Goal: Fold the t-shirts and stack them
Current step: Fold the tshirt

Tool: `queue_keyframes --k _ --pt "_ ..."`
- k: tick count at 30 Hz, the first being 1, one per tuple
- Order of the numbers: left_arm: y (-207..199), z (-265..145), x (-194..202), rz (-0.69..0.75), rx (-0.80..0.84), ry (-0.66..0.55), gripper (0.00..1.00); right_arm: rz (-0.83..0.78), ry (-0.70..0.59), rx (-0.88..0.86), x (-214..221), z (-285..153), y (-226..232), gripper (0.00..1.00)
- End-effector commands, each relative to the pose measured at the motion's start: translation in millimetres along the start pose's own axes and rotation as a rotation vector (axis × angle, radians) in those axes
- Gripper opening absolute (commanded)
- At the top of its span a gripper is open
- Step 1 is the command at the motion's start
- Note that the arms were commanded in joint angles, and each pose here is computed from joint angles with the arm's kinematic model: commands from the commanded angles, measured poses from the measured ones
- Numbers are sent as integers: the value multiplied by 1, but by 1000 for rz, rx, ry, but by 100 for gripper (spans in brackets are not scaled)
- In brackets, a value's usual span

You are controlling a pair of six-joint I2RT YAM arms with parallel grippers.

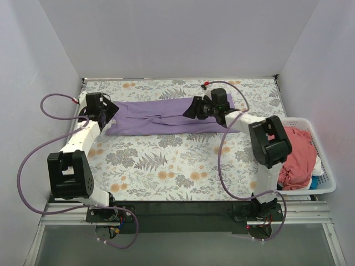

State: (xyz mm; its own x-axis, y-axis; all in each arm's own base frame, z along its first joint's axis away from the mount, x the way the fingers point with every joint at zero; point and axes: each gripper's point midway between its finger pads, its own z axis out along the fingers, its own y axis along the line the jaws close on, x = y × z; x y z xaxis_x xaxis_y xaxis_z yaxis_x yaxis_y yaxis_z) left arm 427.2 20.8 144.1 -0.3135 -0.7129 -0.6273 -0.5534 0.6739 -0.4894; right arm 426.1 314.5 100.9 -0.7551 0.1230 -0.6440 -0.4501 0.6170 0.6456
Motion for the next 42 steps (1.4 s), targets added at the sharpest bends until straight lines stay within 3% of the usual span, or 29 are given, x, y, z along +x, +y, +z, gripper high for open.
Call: queue_keyframes --k 1,5,9,19,23,26,27,30,31,34,39,42 --pt "48 8 17 -26 -176 29 71 -65 -28 227 -4 -48 -53 58" --pt "61 19 27 -45 -228 71 71 -76 -69 415 -5 -97 -93 58" --pt "63 29 32 -67 -247 93 71 -6 -96 497 -2 -130 -125 57" --pt "73 42 49 -78 -285 147 69 100 -133 622 7 -158 -160 52" --pt "81 44 57 -71 -307 165 63 150 -118 641 20 -161 -170 51" --pt "92 42 58 -89 -341 155 51 209 -110 652 33 -167 -178 51" --pt "93 39 56 -103 -339 147 42 226 -111 652 35 -170 -180 50" --pt "104 28 51 -172 -333 130 26 277 -102 659 48 -175 -184 50" --pt "112 25 58 -192 -330 142 14 294 -95 661 54 -176 -185 50" --pt "133 13 50 -293 -321 115 3 315 -93 664 61 -180 -184 50" --pt "162 -1 50 -432 -318 98 1 343 -78 656 70 -182 -180 49" --pt "164 -5 46 -456 -297 93 6 338 -69 627 72 -182 -172 48"
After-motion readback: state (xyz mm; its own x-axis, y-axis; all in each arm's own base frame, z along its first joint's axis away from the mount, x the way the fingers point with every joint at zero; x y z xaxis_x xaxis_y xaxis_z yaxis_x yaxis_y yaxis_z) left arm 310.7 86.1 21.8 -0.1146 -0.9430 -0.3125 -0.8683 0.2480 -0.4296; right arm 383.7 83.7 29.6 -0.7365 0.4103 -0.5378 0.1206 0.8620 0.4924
